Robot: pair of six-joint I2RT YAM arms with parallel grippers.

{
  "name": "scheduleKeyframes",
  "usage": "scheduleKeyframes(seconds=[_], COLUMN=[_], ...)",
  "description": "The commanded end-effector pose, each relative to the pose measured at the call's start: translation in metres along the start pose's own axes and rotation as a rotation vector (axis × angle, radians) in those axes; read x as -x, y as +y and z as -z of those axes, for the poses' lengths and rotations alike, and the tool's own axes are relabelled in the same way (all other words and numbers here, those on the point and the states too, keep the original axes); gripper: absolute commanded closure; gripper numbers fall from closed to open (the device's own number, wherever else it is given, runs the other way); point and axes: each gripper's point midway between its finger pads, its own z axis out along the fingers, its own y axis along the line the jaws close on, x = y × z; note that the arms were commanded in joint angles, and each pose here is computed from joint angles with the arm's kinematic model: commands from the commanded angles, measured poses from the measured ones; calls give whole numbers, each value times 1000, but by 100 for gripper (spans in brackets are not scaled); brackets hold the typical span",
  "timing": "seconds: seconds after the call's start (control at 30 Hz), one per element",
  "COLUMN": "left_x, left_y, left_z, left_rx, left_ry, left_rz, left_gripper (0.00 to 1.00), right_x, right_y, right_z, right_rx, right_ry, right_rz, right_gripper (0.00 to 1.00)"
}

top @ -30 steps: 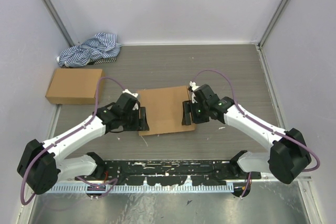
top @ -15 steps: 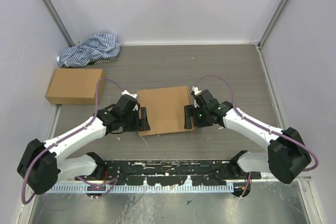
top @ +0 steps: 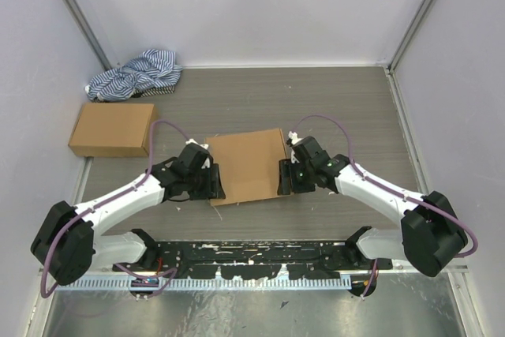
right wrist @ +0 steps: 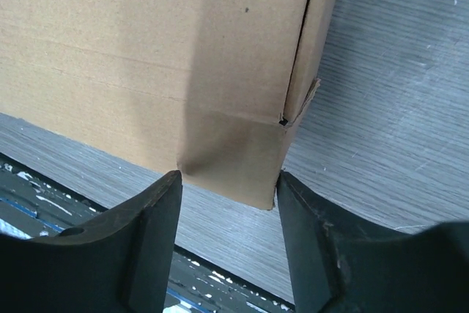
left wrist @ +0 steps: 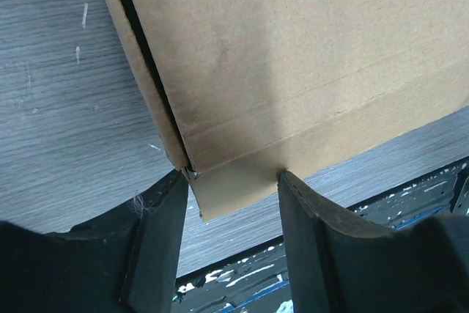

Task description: Fold the paper box

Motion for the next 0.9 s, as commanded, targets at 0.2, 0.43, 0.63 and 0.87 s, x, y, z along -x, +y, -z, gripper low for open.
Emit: scheduleKeyframes(seconds=[0.2, 0.43, 0.63, 0.87], left_x=[-6, -8, -6, 2], left_y=[-31, -32, -25, -33], left_z=[17, 16, 14, 29], left_rx=[-160, -231, -208, -228], left_ry=[49, 75, 69, 43], left_rz=[8, 63, 70, 65], left_gripper=[44, 45, 44, 45], right_x=[15, 12, 8, 3], right_y=[35, 46, 50, 47], right_z=[26, 40, 45, 45], right_rx=[151, 207, 231, 213], right_ry=[-37, -20, 0, 37], right_rz=[16, 45, 64, 72], right_gripper=[43, 43, 43, 43])
